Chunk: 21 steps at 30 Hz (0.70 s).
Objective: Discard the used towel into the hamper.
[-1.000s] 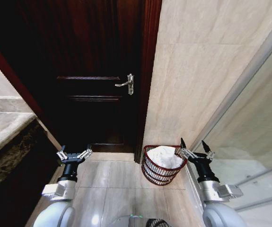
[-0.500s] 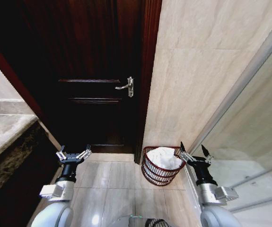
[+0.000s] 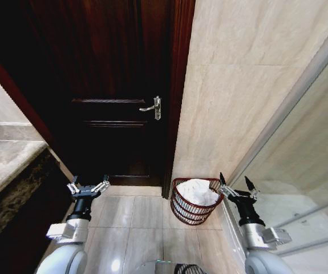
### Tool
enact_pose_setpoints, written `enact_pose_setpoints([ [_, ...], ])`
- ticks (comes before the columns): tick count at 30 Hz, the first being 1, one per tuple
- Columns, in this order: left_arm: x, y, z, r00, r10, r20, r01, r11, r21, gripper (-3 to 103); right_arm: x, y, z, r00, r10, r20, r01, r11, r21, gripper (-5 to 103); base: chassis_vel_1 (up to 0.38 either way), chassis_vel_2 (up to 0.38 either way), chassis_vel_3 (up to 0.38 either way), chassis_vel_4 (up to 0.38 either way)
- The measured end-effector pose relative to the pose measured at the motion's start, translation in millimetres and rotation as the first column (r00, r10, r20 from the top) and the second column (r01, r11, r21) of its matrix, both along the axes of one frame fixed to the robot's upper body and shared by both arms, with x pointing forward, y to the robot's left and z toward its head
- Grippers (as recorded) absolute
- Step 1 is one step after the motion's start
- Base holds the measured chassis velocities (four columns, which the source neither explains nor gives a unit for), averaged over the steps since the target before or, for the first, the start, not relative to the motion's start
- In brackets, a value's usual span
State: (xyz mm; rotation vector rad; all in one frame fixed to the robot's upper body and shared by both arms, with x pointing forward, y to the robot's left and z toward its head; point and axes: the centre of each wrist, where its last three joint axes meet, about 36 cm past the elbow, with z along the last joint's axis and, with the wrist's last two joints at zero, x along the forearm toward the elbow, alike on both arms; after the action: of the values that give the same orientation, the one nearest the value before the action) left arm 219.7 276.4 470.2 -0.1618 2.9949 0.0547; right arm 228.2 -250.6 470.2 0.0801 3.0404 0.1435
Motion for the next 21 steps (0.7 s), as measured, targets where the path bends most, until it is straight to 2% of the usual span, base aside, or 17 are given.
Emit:
enact_pose_setpoints([
  [21, 1.0, -1.7, 0.0, 1.0, 0.0, 0.0, 0.0, 1.0, 0.013, 100, 0.9, 1.1, 2.5, 1.0, 0.006, 0.006, -0.006, 1.0, -0.001, 100, 0.0, 0.0, 0.0, 0.0],
])
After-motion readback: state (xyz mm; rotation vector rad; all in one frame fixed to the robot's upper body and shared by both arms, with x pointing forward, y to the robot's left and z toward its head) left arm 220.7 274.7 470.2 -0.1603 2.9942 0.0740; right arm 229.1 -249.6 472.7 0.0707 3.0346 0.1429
